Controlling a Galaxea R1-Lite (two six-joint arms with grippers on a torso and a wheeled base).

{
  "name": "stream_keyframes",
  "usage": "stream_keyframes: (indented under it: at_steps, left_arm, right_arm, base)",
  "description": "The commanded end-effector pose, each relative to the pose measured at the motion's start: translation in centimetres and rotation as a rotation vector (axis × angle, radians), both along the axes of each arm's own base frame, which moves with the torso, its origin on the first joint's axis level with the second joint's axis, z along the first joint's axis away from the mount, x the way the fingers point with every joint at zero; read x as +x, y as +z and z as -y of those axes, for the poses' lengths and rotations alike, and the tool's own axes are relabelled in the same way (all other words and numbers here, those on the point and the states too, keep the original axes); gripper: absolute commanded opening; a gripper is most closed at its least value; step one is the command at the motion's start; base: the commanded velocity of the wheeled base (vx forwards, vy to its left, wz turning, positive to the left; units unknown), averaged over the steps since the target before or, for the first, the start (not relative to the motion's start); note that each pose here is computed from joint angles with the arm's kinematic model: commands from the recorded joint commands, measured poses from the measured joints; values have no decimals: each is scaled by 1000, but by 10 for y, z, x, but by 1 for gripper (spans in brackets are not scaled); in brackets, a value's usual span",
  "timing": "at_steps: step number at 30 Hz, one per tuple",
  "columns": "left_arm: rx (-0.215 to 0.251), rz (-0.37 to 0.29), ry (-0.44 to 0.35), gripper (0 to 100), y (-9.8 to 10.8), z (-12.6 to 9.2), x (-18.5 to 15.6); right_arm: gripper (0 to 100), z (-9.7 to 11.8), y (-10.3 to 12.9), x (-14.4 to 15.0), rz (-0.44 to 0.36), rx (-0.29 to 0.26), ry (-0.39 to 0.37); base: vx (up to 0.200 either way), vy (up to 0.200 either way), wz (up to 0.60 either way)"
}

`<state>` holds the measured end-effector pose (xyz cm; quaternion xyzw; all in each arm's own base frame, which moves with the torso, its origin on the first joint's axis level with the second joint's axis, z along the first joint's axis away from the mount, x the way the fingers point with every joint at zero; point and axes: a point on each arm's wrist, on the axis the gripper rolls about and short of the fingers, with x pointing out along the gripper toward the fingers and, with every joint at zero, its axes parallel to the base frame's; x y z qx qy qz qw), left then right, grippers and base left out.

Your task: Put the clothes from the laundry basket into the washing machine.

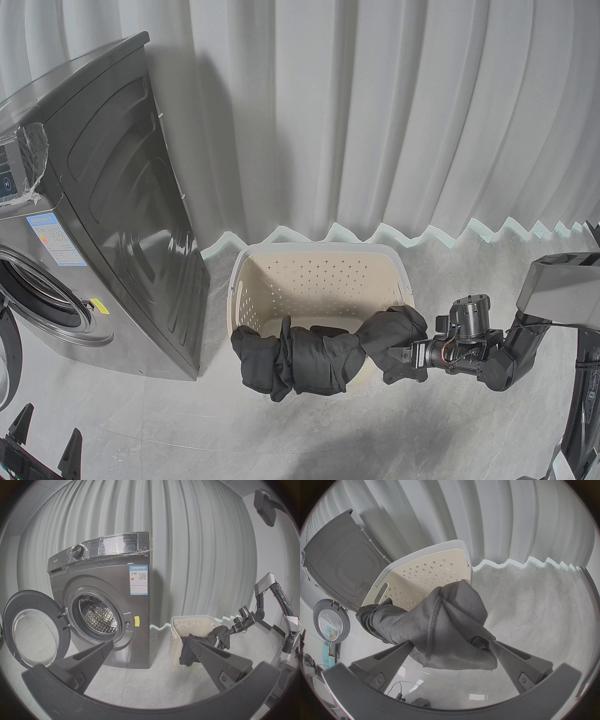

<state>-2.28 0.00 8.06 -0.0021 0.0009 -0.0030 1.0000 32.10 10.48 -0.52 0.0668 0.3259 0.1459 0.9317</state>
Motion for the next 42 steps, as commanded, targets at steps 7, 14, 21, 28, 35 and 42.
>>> stream_keyframes:
  at_steps: [7,14,21,28,35,42]
  left_arm:
    - [0,3,0,100,-4,0,0]
    - [0,3,0,100,-4,0,0]
    - [1,3,0,100,-4,0,0]
    - [1,2,0,100,-5,0,0]
    - [1,0,0,100,-5,0,0]
    - [0,3,0,100,-4,0,0]
  right_arm:
    - [0,-2,-3,4,3,1,2]
    - [0,-4,-2,-5,-11,-2,15]
    - [0,-11,8,-19,25,10,52]
    - [0,-14,21,-44,84,40,89]
    - [0,-12,26,-54,118,55,95]
    - [0,-11,18,-54,90,45,91]
  base:
    - [0,0,0]
    - [0,0,0]
    - [0,0,0]
    - [0,0,0]
    - [0,0,0]
    - [0,0,0]
